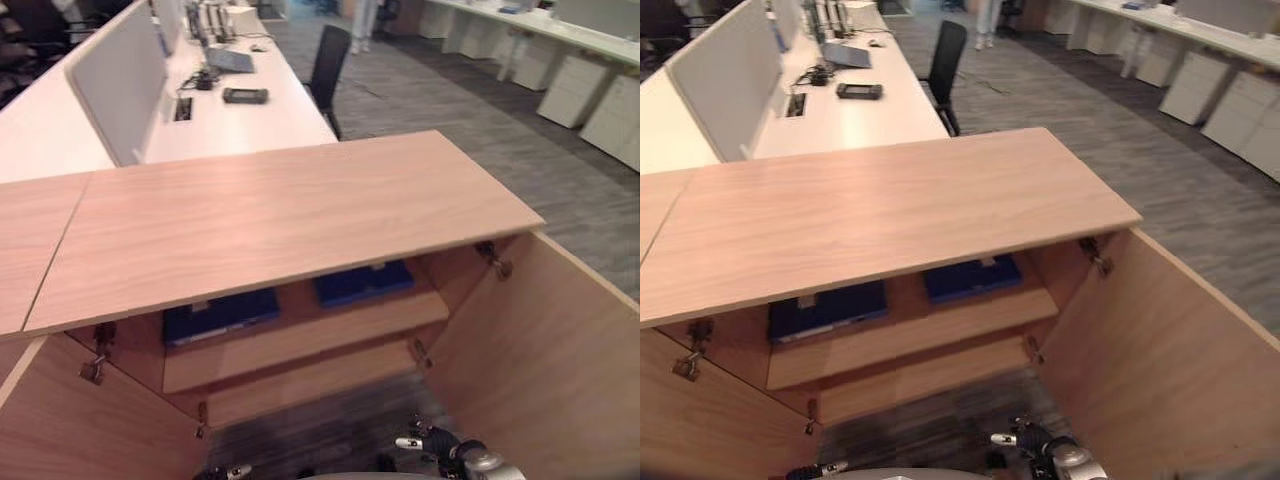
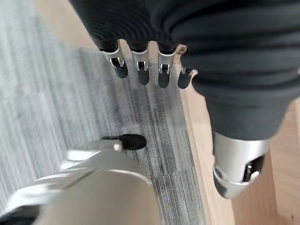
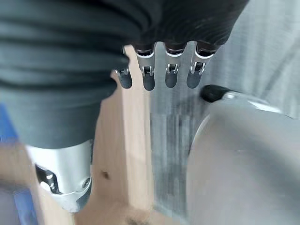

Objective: Put the empty folder in the office cabinet

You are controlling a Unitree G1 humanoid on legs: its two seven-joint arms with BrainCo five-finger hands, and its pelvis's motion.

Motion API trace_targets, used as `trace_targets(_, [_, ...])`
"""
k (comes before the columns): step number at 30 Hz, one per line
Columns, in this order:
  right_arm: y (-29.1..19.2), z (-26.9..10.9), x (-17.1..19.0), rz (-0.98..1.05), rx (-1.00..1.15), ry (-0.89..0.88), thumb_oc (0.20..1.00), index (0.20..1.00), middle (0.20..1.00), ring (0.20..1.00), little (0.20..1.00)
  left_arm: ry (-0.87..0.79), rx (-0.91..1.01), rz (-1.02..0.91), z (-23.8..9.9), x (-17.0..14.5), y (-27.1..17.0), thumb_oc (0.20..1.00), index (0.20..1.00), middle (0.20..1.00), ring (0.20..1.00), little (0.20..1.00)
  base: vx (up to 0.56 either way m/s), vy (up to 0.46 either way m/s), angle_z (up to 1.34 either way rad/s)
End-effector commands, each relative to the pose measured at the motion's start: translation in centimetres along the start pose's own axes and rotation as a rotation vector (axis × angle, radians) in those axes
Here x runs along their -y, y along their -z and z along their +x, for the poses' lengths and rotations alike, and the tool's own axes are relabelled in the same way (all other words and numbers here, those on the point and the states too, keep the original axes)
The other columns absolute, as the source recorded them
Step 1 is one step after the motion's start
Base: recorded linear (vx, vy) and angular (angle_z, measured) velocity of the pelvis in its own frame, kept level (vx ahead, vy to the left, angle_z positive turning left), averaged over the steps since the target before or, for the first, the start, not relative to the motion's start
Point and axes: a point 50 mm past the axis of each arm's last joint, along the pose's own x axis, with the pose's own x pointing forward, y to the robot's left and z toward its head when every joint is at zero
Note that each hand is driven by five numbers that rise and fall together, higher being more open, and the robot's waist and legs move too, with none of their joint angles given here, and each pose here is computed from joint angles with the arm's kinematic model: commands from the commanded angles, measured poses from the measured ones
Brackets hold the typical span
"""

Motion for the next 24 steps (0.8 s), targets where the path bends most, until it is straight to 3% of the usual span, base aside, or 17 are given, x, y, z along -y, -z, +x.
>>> trace_targets(1, [-3.3,0.5,0.5,0.080,0.120,0.054,1.000,1.000,1.000,1.000,1.000,0.002,-0.033,0.005,-0.1,0.3,1.4,1.000,1.000,1.000,1.000,1.000,-0.10,0.037,-0.43])
trace_targets(12, [0.1,-0.7,3.2,0.318,0.077,0.203,1.000,1.000,1.000,1.000,1.000,-0.029,-0.115,-0.002,-0.3,0.3,3.6,1.000,1.000,1.000,1.000,1.000,-0.03,-0.023,-0.26])
trace_targets(24, [3.2,-3.4,7.1,0.469,0.085,0.436,1.000,1.000,1.000,1.000,1.000,-0.038,-0.076,-0.058,0.1,1.0,2.2,1.000,1.000,1.000,1.000,1.000,0.06,-0.140,-0.50])
